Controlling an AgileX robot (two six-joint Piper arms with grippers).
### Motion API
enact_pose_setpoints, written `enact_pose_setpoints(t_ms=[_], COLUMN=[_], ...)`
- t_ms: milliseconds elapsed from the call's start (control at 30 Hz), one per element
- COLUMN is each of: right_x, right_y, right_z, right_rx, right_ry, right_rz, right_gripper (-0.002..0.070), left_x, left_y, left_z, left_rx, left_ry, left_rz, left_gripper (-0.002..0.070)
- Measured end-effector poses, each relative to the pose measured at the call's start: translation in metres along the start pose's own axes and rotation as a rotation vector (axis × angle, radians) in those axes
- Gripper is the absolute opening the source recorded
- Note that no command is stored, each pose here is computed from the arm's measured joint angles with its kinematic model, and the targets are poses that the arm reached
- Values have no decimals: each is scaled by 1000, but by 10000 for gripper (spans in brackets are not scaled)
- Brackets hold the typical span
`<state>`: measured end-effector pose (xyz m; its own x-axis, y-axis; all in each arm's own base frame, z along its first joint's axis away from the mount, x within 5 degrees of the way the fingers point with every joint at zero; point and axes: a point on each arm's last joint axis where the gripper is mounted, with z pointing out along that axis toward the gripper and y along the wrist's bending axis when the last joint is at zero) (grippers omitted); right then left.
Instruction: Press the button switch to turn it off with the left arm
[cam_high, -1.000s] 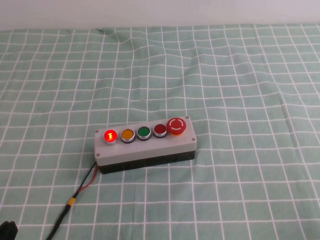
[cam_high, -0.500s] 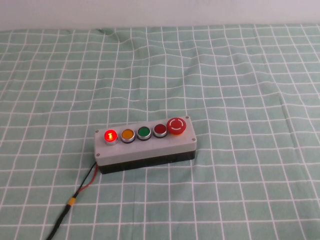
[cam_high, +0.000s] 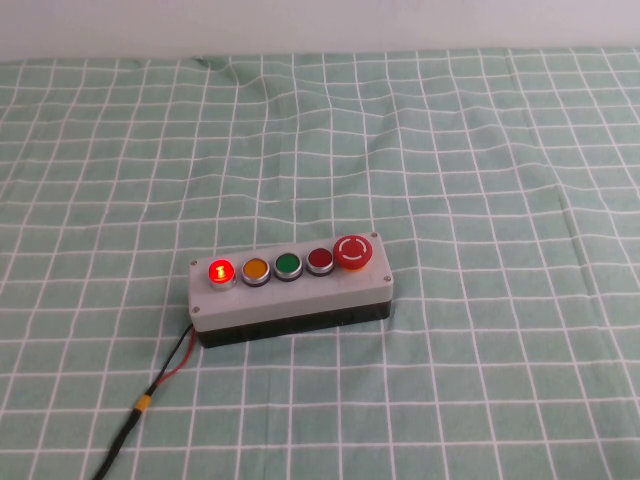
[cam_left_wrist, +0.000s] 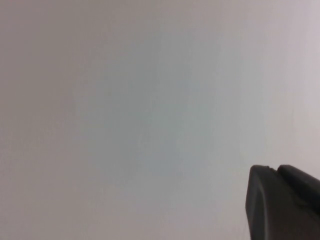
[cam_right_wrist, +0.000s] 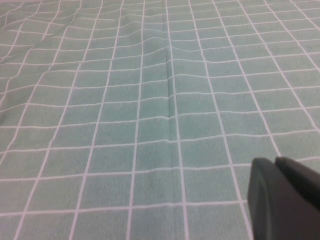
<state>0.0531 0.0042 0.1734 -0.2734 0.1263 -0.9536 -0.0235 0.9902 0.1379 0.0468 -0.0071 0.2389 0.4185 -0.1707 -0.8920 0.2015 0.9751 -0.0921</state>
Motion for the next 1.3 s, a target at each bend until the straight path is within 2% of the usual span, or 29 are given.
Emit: enact_pose_setpoints(t_ms=[133,300,400,600,800,933,1067,1300], right_x=[0,0,0,0,0,0,0,0], right_y=[0,0,0,0,0,0,0,0], right_z=[0,0,0,0,0,0,0,0], right_rx=[0,0,0,0,0,0,0,0], right_ry=[0,0,0,0,0,0,0,0], right_rz=[0,0,0,0,0,0,0,0], right_gripper=[-17,-17,-17,-17,-17,-17,-17,-17], left_x=[-22,-63,-97,-163,-195,-203,-194,-162], left_y=[-1,-2,-6,-15,-21,-22,-23,-21], left_z=[-3,-3,0,3,36,71,105,147], left_rx=[18,22,32,41,25,6,-12,-26], left_ry=[-248,-440,-471,-393,-128,149,413,615], left_rz=[-41,-92,-101,-47,1,8,6,-5], left_gripper=[-2,-2,-2,-2,-2,-2,-2,-2])
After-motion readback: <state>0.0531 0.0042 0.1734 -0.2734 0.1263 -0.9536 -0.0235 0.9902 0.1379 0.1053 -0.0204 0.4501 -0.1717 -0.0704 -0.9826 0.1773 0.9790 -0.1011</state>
